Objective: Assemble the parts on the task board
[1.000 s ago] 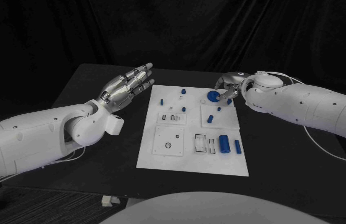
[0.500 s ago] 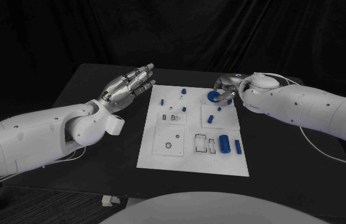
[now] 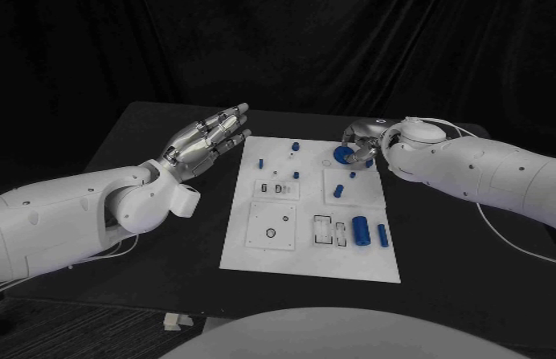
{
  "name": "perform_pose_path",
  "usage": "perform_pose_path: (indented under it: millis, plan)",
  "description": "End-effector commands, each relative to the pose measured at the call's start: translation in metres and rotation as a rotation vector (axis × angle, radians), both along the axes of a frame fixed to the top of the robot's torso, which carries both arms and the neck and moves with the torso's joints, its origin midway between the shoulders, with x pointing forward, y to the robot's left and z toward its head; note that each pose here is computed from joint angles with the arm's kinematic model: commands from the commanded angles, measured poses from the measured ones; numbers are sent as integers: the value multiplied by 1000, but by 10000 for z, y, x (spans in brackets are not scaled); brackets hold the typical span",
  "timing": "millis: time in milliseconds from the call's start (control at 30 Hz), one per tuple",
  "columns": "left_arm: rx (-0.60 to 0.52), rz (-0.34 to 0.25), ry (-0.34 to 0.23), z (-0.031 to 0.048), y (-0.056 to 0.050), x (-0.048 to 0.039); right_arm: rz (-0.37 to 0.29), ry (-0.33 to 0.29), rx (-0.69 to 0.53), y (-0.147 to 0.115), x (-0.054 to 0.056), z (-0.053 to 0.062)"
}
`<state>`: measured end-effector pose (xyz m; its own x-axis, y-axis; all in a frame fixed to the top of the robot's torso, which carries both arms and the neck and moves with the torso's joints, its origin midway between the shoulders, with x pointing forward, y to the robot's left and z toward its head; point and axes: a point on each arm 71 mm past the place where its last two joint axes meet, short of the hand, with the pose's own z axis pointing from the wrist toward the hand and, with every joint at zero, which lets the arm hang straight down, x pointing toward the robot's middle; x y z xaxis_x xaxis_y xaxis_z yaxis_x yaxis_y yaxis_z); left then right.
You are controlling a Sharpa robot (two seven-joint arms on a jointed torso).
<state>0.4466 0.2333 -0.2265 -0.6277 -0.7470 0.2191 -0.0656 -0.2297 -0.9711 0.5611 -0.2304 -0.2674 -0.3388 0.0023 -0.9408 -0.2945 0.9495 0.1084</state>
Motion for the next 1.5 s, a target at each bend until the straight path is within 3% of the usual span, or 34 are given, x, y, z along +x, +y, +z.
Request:
perform_pose_path:
  millis: [33,367,933,1500]
  plan:
    - [-13,-19,1,2,-19,-11,13,29,-15,-4,-46,-89]
    - [-13,-23,6,-1,-7,-16,38,-6,15,18,-89,-54]
    - [-9,-30,15,-11,-2,-14,153,-82,82,406,-113,359]
    - [-5,-34,22,-14,-17,-23,237,-45,77,936,-47,341]
